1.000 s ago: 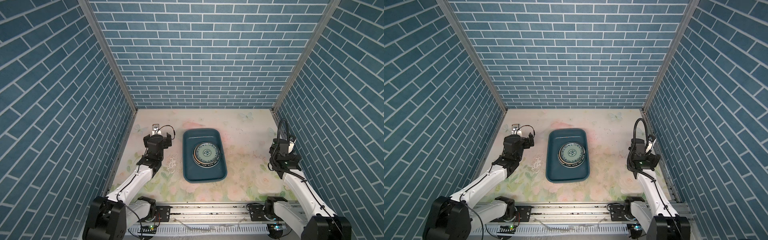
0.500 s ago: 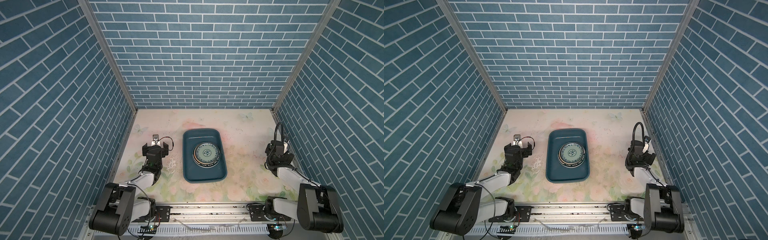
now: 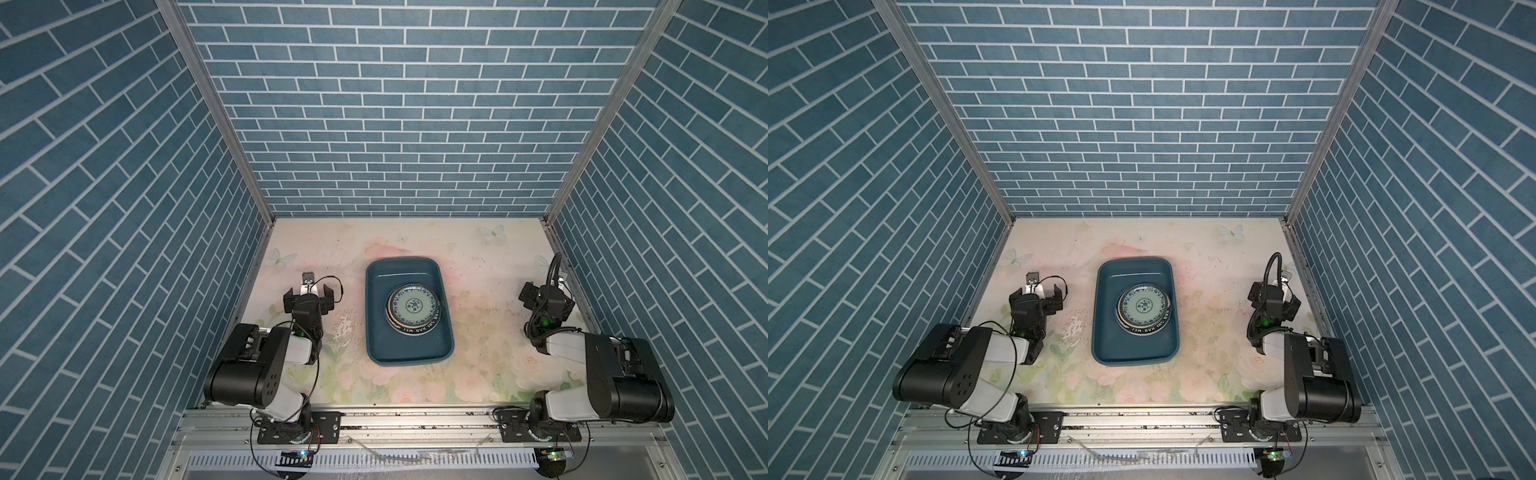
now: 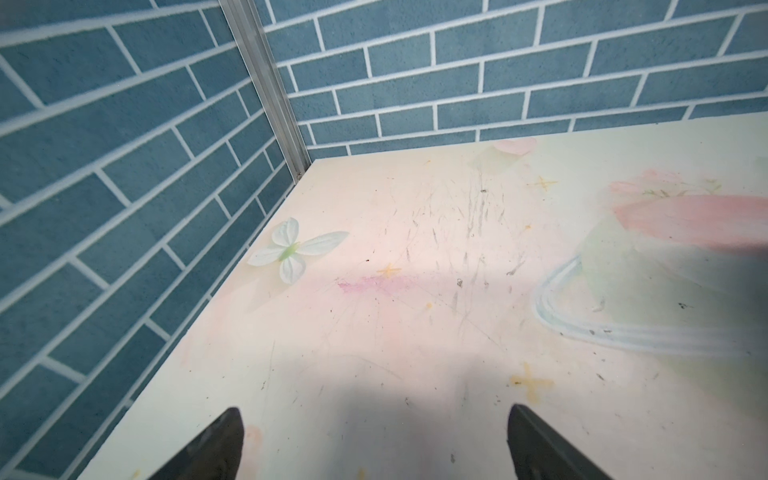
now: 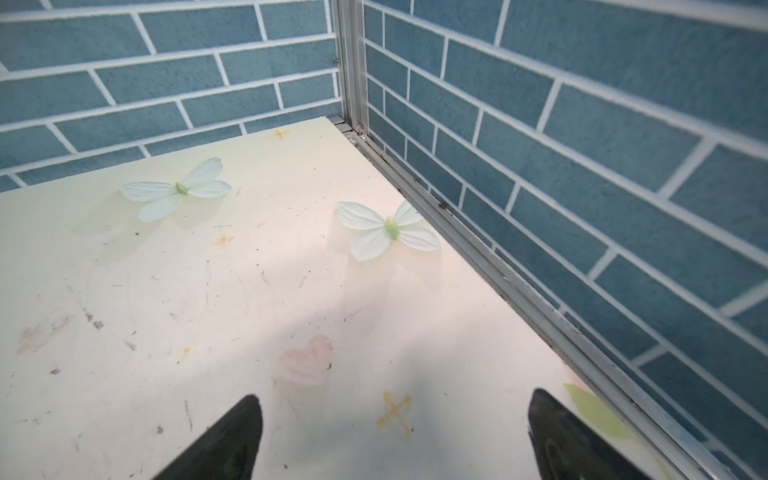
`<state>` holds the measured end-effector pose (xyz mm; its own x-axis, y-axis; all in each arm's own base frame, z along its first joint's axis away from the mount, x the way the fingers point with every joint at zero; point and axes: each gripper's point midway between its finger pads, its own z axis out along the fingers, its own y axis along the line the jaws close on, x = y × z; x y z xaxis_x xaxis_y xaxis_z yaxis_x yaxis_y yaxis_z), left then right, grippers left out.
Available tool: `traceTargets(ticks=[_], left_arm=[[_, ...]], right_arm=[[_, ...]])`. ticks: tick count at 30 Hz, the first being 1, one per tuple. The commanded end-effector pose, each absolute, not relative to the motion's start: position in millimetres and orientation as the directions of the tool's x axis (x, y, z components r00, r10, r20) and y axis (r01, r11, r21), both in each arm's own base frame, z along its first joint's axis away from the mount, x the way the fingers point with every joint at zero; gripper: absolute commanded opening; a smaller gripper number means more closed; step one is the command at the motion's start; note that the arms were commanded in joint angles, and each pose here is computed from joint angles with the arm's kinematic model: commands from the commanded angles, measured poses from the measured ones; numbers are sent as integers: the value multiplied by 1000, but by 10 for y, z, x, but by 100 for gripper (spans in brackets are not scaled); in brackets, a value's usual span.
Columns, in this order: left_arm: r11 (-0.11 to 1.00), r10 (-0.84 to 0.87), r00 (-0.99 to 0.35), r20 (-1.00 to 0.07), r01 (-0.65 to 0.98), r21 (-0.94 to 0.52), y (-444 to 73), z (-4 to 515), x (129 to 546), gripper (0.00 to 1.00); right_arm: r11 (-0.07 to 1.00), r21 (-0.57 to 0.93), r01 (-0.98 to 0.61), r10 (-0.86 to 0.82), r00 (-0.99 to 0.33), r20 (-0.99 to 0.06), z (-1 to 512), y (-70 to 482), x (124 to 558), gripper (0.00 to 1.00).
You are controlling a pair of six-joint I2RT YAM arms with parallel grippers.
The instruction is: Place the plates into the plastic bin on the countertop
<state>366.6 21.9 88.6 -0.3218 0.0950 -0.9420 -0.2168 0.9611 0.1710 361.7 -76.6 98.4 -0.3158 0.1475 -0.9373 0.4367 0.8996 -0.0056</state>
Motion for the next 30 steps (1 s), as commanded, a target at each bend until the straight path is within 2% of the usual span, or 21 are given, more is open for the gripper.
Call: traceTargets(ticks=[1,5,9,10,11,30], left_arm=[[971,89,-270,-959,-189,144,188,1039,3800,100],[984,97,-340,-935,-105,140,99,968,3922,100],[988,67,-351,-934,-106,111,143,948,3930,100],[988,67,-348,-935,-106,110,143,952,3933,100],[988,67,-352,-934,-105,110,143,947,3933,100],[987,68,-355,-932,-109,114,151,944,3937,100]], right_arm=[[920,1,391,115,-269,-956,1105,-709,3689,99],[940,-10,342,97,-297,-950,1072,-632,3766,99],[977,-20,211,55,-345,-937,908,-422,3886,99],[980,-22,197,43,-319,-947,928,-406,3920,99],[979,-19,201,55,-354,-934,896,-407,3883,99],[979,-26,203,47,-348,-936,896,-419,3914,99]])
